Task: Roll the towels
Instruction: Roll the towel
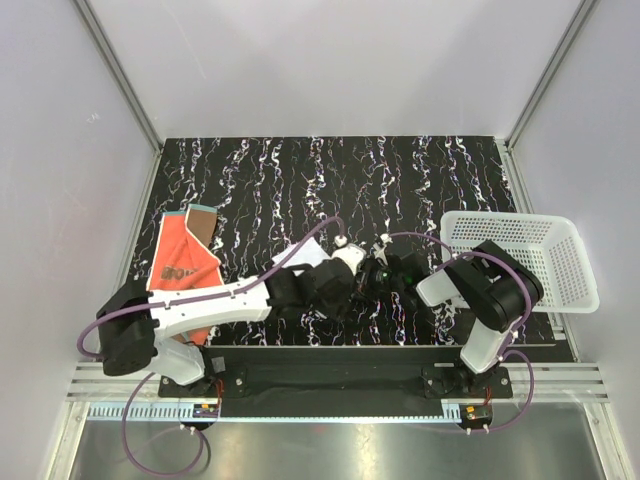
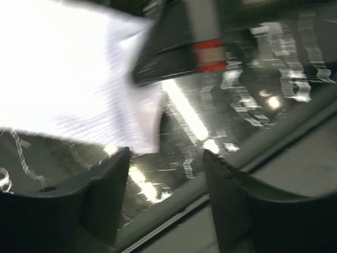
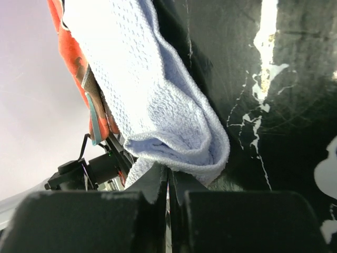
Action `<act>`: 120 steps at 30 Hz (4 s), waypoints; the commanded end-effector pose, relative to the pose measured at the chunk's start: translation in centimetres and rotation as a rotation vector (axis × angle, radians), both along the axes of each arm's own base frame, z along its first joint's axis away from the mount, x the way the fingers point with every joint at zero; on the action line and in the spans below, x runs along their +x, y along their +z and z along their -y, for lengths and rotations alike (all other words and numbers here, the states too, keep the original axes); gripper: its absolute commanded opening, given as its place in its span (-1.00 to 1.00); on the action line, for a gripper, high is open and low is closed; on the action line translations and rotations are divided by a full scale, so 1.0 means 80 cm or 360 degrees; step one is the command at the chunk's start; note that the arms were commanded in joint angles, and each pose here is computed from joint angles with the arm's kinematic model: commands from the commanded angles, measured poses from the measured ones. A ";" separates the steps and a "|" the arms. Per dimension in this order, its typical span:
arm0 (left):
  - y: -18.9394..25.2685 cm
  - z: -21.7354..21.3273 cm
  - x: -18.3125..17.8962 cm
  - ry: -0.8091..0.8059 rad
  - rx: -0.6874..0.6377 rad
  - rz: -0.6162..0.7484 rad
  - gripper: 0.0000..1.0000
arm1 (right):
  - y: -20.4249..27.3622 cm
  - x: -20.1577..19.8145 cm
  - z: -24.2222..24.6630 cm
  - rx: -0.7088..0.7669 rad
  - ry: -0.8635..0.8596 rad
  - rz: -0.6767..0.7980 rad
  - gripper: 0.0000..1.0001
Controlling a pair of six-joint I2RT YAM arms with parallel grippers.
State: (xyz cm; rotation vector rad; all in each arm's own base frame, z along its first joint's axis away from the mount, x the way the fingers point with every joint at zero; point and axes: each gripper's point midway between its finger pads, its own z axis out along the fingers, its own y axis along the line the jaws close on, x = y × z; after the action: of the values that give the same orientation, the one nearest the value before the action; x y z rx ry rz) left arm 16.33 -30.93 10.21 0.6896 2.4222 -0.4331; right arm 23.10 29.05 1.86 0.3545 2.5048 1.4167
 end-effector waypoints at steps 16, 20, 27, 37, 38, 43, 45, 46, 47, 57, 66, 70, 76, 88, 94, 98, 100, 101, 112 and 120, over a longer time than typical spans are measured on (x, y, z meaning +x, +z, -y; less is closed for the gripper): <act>-0.073 -0.008 0.015 0.0032 0.0392 0.0177 -0.60 | -0.055 -0.027 0.024 -0.0303 -0.0008 -0.0152 -1.00; -0.078 -0.038 0.023 0.0139 0.0509 0.0248 -0.60 | -0.058 -0.029 0.025 -0.0310 -0.0006 -0.0160 -1.00; -0.078 -0.054 0.029 0.0136 0.0609 0.0307 -0.41 | -0.063 -0.029 0.022 -0.0290 0.0005 -0.0174 -1.00; -0.122 -0.043 0.001 -0.0028 0.0529 0.0141 -0.32 | -0.064 -0.028 0.020 -0.0291 0.0007 -0.0183 -1.00; -0.123 -0.039 -0.002 -0.0043 0.0504 0.0130 -0.32 | -0.065 -0.029 0.020 -0.0292 0.0009 -0.0188 -1.00; -0.134 -0.043 -0.007 -0.0070 0.0528 0.0115 -0.07 | -0.064 -0.028 0.019 -0.0286 0.0015 -0.0189 -1.00; -0.135 -0.043 -0.006 -0.0065 0.0545 0.0110 0.26 | -0.062 -0.028 0.019 -0.0287 0.0016 -0.0187 -1.00; -0.137 -0.043 -0.008 -0.0074 0.0559 0.0106 0.33 | -0.061 -0.028 0.019 -0.0290 0.0021 -0.0185 -1.00; -0.136 -0.042 -0.008 -0.0072 0.0562 0.0108 0.39 | -0.059 -0.026 0.019 -0.0292 0.0013 -0.0177 -1.00; -0.155 -0.046 -0.010 -0.0082 0.0657 0.0076 0.11 | -0.051 -0.024 0.018 -0.0303 0.0031 -0.0170 -1.00; -0.167 -0.051 -0.017 -0.0073 0.0720 0.0017 -0.84 | -0.041 -0.017 0.013 -0.0325 0.0070 -0.0155 -0.99; -0.166 -0.052 -0.025 -0.0069 0.0711 -0.0035 -1.00 | -0.034 -0.007 0.018 -0.0410 0.0082 -0.0105 -0.92; -0.152 -0.051 -0.038 -0.0056 0.0583 -0.0107 -1.00 | -0.027 0.011 0.034 -0.0487 0.0079 -0.0087 -0.81; -0.160 -0.054 -0.055 -0.0061 0.0519 -0.0212 -1.00 | -0.038 0.038 0.049 -0.0445 0.0072 -0.0127 -0.72; -0.151 -0.053 -0.051 -0.0041 0.0480 -0.0227 -1.00 | -0.040 0.053 0.066 -0.0430 0.0035 -0.0137 -0.73; -0.148 -0.049 -0.052 -0.0048 0.0462 -0.0239 -1.00 | -0.034 0.066 0.070 -0.0430 0.0023 -0.0125 -0.73; -0.147 -0.047 -0.052 -0.0048 0.0459 -0.0244 -1.00 | -0.032 0.068 0.070 -0.0433 0.0029 -0.0123 -0.72; -0.146 -0.045 -0.052 -0.0051 0.0455 -0.0244 -1.00 | -0.028 0.073 0.069 -0.0428 0.0022 -0.0113 -0.73; -0.125 -0.015 -0.064 -0.0102 0.0371 -0.0416 -1.00 | 0.085 0.115 0.094 -0.0707 -0.0029 0.0124 -0.66; -0.100 0.003 -0.066 -0.0127 0.0202 -0.0621 -1.00 | 0.149 0.105 0.159 -0.1065 -0.0230 0.0220 -0.55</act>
State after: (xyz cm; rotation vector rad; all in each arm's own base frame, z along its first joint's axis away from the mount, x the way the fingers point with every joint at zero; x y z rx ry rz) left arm 13.46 -31.76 2.45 0.7967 2.6663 -0.4009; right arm 33.29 20.21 13.90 0.2335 2.5332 0.7167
